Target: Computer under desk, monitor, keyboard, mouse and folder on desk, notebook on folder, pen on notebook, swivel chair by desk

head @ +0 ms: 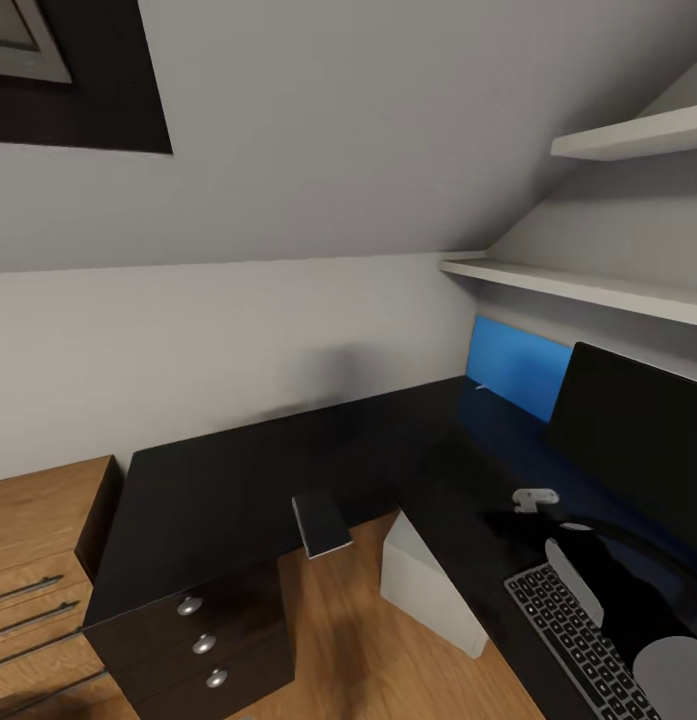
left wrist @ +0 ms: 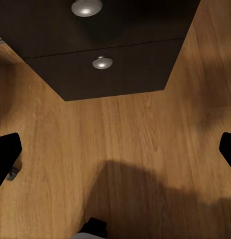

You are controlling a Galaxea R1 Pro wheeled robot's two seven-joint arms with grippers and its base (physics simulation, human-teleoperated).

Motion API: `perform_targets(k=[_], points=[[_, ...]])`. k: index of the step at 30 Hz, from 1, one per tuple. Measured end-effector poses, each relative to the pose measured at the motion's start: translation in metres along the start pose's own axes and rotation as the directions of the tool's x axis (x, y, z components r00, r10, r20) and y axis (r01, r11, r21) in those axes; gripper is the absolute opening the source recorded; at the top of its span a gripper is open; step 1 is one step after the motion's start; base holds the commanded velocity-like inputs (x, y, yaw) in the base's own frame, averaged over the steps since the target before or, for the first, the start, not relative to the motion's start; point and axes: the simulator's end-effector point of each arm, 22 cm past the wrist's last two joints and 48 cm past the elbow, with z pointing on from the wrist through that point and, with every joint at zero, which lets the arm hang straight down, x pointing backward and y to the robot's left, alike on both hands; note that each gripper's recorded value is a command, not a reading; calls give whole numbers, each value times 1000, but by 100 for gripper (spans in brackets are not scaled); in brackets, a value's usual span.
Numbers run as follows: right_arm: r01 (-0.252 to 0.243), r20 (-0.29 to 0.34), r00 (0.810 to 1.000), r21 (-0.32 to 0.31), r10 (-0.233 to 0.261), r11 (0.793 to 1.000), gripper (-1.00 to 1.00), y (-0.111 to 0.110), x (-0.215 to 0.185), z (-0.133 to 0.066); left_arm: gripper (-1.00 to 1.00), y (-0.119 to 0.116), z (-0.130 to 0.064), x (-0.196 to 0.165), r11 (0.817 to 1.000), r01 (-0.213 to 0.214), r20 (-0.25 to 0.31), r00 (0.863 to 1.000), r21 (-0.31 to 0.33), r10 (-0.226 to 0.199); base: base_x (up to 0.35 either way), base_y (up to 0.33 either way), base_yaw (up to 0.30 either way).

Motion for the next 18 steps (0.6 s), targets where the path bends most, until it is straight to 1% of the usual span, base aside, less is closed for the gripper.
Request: perform_targets(k=[1,2,8,10,12,16,18], points=[[32,-4,999,28,-32,999,-100,-6,1,0,100,0,0,0,1000,1,1,1000,0,-1,13,0,0],[45,-8,999,41,-45,998,-100,-8,2,0,100,0,0,0,1000,1,1,1000,0,-1,8,0,0],[73,-44,997,99,-69,992,-100,-25,17,3,100,0,0,-1,1000,1,2,1000,1,-1,3,0,0],[93,-54,995,120,-87,988,-100,-30,20,3,100,0,0,-1,1000,3,2,1000,1,-3,0,0,0],[110,-64,993,134,-102,985,-100,-32,23,4,100,-1,0,-3,1000,5,6,1000,3,-5,0,0,0],[124,-74,991,138,-115,983,-100,-28,28,6,100,-4,-1,-9,1000,15,19,1000,10,-15,0,0,0],[142,-79,988,138,-132,980,-100,-23,30,7,100,-9,-3,-20,999,35,45,998,20,-36,0,0,0]])
